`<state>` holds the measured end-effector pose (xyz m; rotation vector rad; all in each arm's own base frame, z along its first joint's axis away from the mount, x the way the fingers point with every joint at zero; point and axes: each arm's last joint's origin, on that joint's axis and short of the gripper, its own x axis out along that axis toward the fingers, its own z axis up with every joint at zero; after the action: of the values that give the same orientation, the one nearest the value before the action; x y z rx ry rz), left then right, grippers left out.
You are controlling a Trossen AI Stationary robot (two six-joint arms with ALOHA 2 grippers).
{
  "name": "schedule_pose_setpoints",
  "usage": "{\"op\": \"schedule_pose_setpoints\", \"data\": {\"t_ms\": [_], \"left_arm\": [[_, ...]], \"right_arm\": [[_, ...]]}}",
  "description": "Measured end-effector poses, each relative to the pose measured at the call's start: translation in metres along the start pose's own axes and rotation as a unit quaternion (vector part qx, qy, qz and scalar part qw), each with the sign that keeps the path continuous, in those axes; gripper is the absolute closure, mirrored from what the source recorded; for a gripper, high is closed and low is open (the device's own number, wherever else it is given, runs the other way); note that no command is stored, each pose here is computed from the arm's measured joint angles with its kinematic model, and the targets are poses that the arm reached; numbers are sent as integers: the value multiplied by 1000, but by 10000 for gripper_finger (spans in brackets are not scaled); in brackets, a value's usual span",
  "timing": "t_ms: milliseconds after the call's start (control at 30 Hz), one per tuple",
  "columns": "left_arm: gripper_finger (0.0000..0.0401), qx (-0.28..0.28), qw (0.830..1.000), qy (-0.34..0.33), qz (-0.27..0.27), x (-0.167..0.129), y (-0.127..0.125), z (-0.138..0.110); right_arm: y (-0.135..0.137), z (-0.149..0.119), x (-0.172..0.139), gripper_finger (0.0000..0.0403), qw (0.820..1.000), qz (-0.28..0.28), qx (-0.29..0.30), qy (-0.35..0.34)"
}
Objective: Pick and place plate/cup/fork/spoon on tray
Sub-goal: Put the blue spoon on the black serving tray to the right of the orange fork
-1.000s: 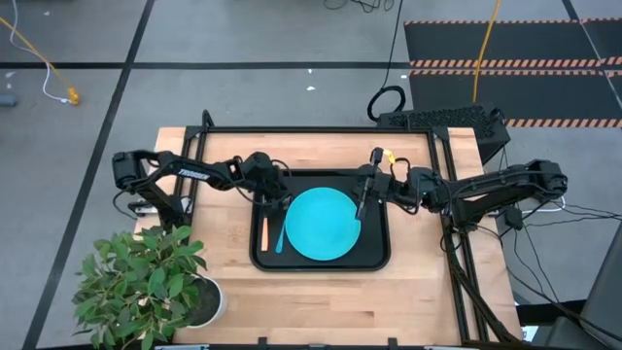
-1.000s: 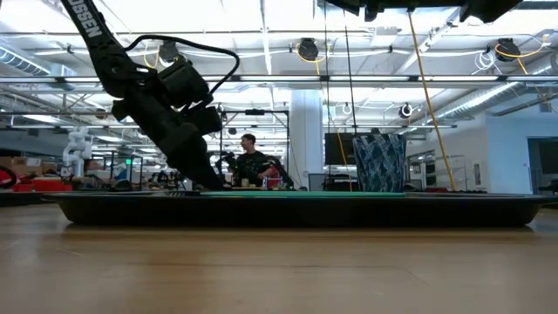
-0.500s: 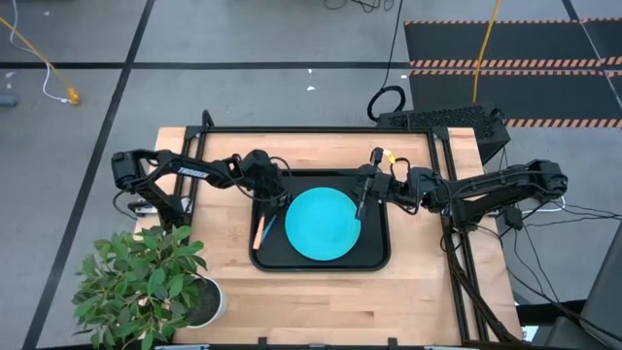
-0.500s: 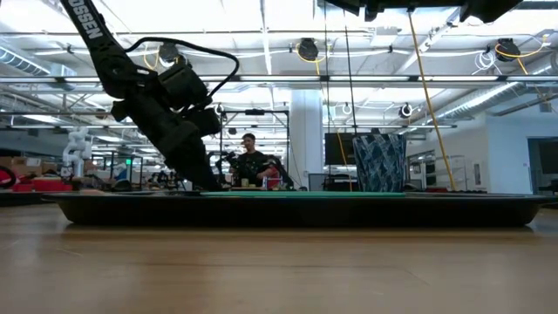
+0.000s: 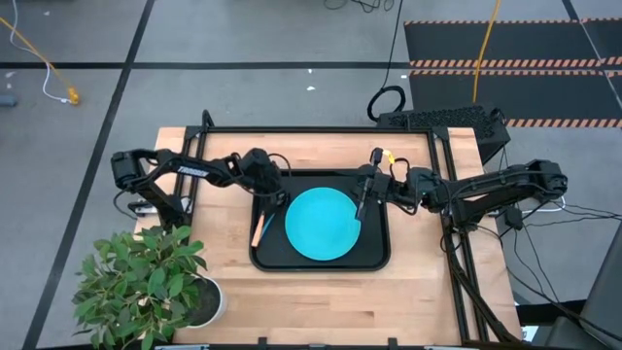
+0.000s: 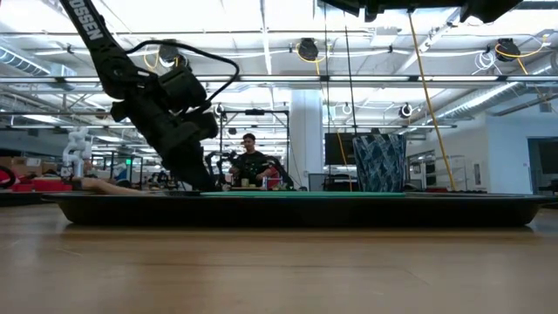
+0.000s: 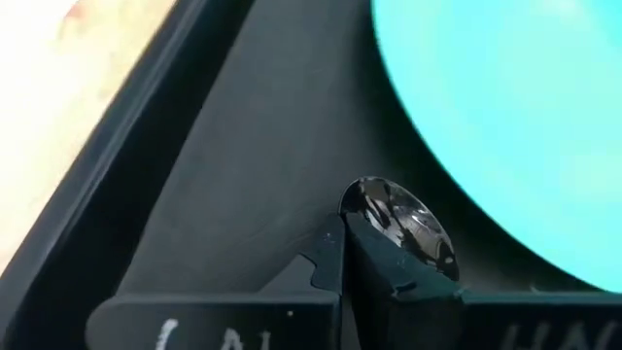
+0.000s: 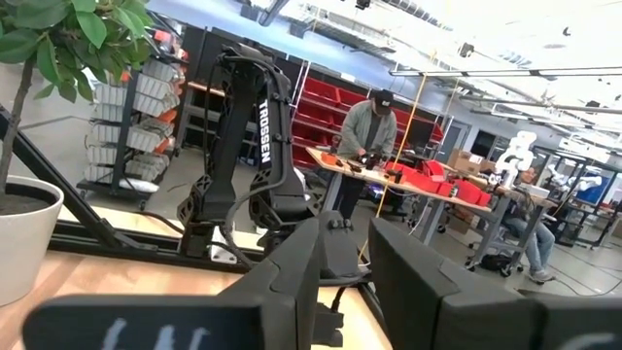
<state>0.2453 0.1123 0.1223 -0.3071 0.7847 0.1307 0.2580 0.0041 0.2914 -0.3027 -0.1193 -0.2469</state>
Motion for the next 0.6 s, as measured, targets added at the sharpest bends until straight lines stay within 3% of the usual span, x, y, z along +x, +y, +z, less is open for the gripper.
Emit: {"op": "schedule_pose_setpoints", "data": {"t_ms": [400,600], "left_arm": [[395,-94,995,-1,16,0,2,0],[397,-112,993,-2,32,2,-4,0]], "right_arm": [[0,0,0,316,1000,1,-1,2],[0,-1,0,316,1000,2,-1,4]]}}
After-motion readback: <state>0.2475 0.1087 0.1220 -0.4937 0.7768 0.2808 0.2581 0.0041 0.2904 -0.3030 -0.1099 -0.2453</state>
